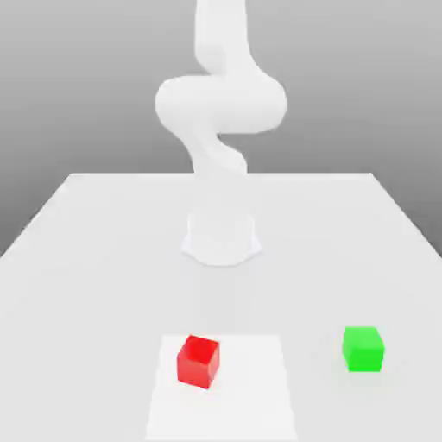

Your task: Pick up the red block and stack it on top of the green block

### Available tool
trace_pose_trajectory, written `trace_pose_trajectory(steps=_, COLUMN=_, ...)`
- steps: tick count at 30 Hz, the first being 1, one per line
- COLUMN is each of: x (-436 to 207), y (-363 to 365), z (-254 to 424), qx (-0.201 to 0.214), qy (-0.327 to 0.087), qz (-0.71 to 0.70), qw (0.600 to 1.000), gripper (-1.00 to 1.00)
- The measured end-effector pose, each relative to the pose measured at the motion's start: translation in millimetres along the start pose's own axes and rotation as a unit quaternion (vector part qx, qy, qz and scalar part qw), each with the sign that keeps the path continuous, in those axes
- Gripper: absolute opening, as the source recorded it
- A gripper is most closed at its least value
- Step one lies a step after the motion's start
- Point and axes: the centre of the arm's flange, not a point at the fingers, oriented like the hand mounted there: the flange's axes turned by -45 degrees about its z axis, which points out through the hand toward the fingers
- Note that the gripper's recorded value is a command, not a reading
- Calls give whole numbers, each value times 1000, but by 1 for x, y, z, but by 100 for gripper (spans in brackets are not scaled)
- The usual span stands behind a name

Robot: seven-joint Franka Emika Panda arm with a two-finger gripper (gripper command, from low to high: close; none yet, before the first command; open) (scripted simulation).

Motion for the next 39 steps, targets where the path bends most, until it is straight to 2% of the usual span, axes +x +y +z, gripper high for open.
trace_pose_trajectory(steps=5, x=-40, y=12, z=126, qx=-8, qy=-95, qz=39, qw=995, gripper=0)
trace_pose_trajectory(steps=10, x=-107, y=23, z=226, qx=-22, qy=-182, qz=74, qw=980, gripper=0)
trace_pose_trajectory(steps=19, x=-272, y=42, z=339, qx=-63, qy=-330, qz=132, qw=933, gripper=0)
trace_pose_trajectory(steps=25, x=-322, y=45, z=384, qx=-68, qy=-344, qz=136, qw=927, gripper=0)
trace_pose_trajectory(steps=26, x=-329, y=45, z=391, qx=-68, qy=-344, qz=136, qw=926, gripper=-100)
trace_pose_trajectory(steps=33, x=-330, y=45, z=392, qx=-68, qy=-344, qz=136, qw=927, gripper=-100)
trace_pose_trajectory(steps=39, x=-296, y=44, z=352, qx=-68, qy=-344, qz=136, qw=927, gripper=-100)
